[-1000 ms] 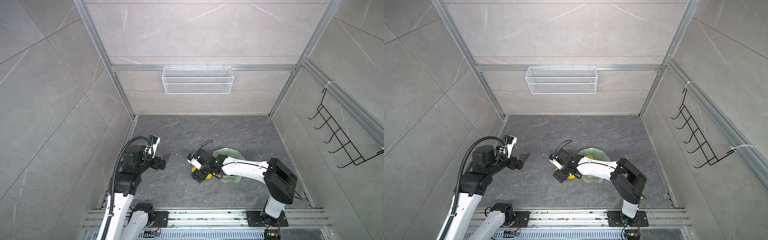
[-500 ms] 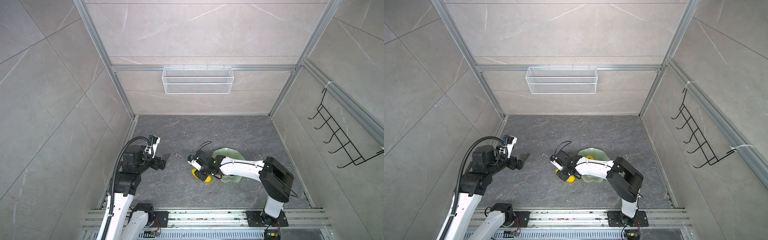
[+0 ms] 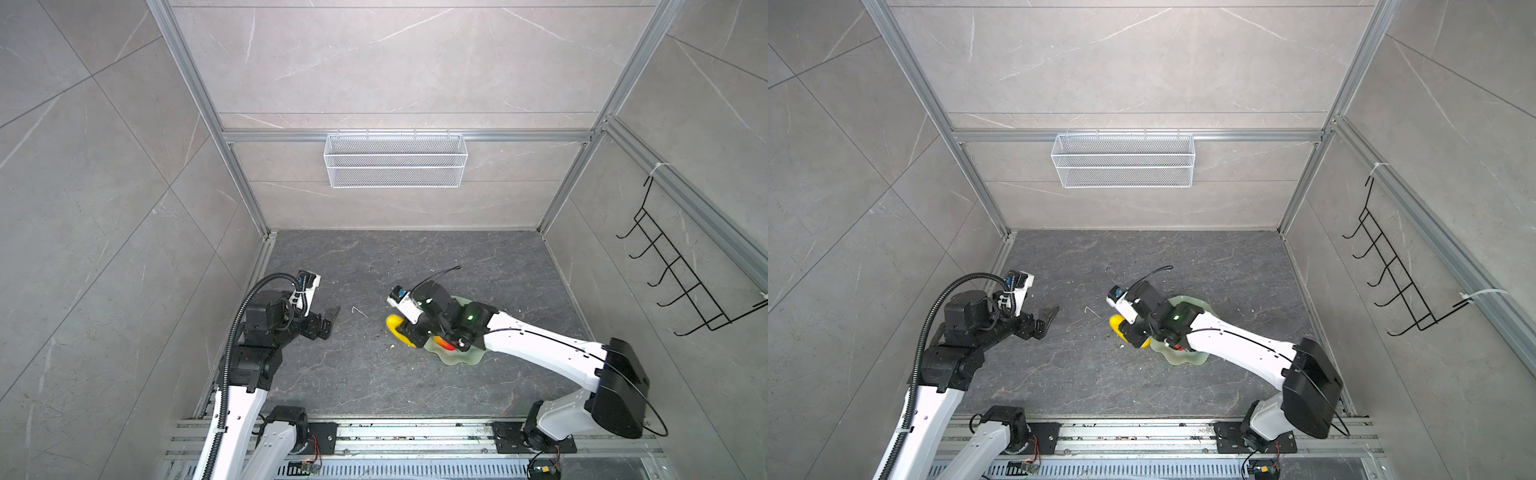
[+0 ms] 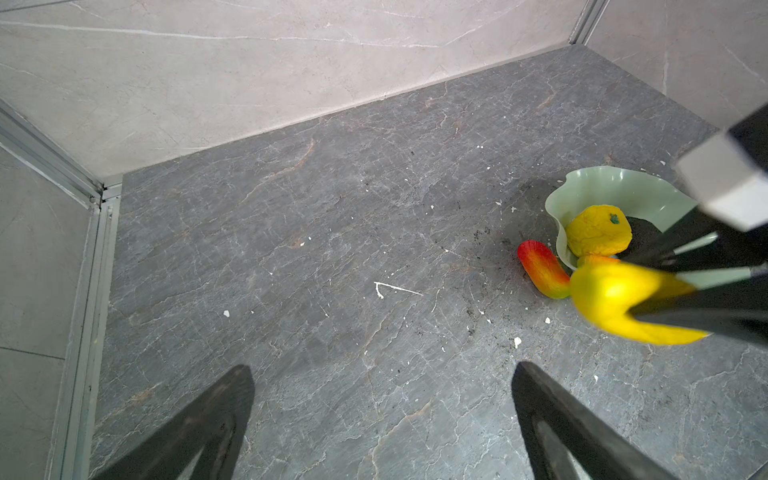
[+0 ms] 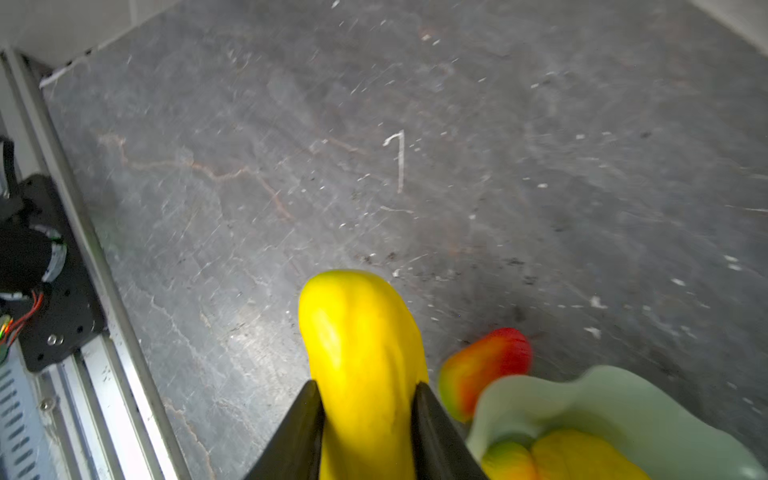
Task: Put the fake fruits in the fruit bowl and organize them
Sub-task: 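Move the right gripper toward the long yellow fruit beside the bowl, then grasp the long yellow fruit and lower it into the green bowl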
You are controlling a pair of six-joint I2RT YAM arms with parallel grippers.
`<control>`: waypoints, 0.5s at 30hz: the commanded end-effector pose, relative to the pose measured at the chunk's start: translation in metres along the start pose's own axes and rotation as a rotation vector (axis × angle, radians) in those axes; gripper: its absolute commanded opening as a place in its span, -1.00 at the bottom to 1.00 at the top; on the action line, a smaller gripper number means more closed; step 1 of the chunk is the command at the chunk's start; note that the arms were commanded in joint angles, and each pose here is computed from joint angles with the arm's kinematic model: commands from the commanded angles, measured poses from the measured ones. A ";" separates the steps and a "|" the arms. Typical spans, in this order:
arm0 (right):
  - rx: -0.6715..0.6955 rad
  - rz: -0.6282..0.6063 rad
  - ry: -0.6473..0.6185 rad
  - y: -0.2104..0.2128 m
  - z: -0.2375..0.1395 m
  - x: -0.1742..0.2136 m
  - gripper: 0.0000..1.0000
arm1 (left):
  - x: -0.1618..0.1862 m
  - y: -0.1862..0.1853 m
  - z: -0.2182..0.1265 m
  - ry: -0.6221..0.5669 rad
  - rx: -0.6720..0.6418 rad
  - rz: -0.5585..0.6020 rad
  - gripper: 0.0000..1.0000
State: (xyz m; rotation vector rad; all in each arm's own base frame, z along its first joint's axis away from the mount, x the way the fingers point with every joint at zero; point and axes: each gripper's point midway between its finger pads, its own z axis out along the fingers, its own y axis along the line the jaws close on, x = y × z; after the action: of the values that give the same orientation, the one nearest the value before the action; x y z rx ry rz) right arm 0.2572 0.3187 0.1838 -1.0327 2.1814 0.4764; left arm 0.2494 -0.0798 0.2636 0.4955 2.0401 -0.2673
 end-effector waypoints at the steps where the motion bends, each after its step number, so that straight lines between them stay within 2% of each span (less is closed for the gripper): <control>1: 0.127 0.096 0.056 -0.049 -0.018 0.029 -0.26 | -0.017 0.000 -0.010 -0.052 -0.007 0.012 1.00; 7: 0.369 0.177 0.199 -0.129 -0.041 0.070 -0.27 | -0.017 0.000 -0.009 -0.051 -0.004 0.010 1.00; 15: 0.537 0.173 0.307 -0.175 -0.043 0.087 -0.25 | -0.018 -0.002 -0.010 -0.056 0.004 0.012 1.00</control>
State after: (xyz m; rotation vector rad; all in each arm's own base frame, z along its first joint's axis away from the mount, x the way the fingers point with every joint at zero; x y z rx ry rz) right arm 0.3275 0.1535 0.1418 -0.6435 2.4837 -0.0839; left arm 0.2494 -0.0799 0.2636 0.4960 2.0400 -0.2681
